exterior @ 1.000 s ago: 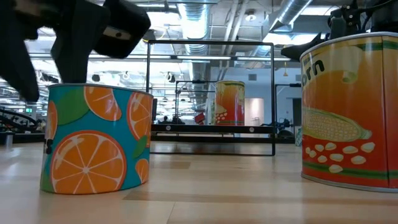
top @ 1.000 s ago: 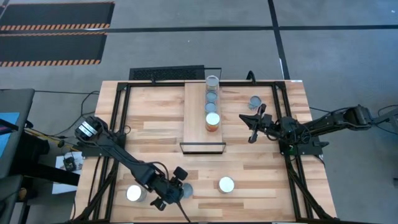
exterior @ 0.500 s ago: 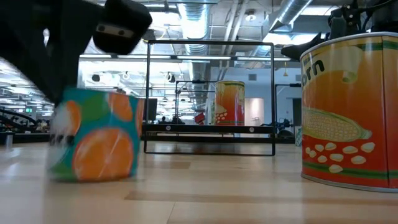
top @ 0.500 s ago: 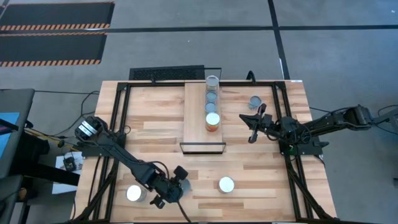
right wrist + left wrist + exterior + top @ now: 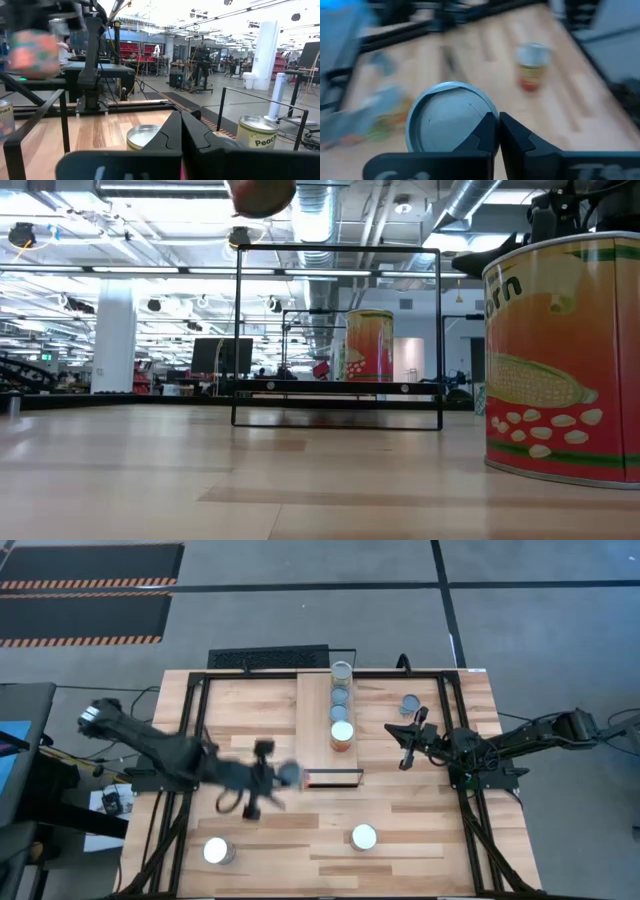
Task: Pick and place cans onto a shelf
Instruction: Put the small canned oranges on the shelf
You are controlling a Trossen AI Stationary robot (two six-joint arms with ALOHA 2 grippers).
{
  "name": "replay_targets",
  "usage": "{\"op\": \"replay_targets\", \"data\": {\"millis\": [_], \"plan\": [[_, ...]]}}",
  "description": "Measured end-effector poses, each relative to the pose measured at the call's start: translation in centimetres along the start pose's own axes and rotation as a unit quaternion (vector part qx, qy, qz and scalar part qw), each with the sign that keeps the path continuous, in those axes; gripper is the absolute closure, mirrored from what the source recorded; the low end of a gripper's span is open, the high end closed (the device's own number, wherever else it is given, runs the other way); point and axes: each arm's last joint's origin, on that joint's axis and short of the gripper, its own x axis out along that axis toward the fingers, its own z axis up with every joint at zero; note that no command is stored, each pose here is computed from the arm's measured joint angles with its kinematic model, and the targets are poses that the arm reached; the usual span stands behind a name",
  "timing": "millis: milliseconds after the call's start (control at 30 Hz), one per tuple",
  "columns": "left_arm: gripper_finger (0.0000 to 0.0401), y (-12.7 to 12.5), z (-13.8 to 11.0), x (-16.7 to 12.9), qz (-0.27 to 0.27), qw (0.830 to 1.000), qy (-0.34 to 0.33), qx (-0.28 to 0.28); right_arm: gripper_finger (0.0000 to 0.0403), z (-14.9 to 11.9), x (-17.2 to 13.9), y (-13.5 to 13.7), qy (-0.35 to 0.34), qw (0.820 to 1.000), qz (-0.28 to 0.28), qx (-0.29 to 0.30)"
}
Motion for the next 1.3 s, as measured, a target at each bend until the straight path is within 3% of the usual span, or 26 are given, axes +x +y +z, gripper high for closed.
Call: {"op": "replay_targets", "data": {"millis": [100, 233, 467, 667, 833, 967, 1300], "plan": [[0.0400, 3.6, -0.3, -1.0, 0.055, 0.998, 0.006, -0.016, 0.0394, -0.1, 0.0, 0.0, 0.003, 1.000, 0.000, -0.001], [0.0400, 8.3, -1.2, -0.2, 0.112, 0.992, 0.043, -0.028, 0.0394, -0.1, 0.0, 0.0, 0.002, 1.000, -0.001, 0.001], [0.0401, 15.4, -4.7, 3.9, 0.106, 0.990, 0.085, -0.048, 0.0394, -0.1, 0.0, 0.0, 0.005, 1.000, -0.001, 0.000], [0.0401, 19.9, -8.4, 7.9, 0.124, 0.983, 0.117, -0.068, 0.0394, -0.1, 0.0, 0.0, 0.006, 1.000, -0.002, -0.001], [0.0401, 21.9, -10.8, 11.2, 0.121, 0.978, 0.151, -0.077, 0.0394, -0.2, 0.1, -0.2, 0.009, 1.000, -0.008, -0.004], [0.0401, 22.7, -11.2, 12.8, 0.107, 0.980, 0.145, -0.081, 0.0394, -0.2, 0.1, -0.2, 0.011, 1.000, -0.008, -0.004], [0.0401, 23.9, -10.9, 13.3, 0.129, 0.983, 0.115, -0.069, 0.0394, -0.2, 0.1, -0.3, 0.011, 1.000, -0.010, -0.004]]}}
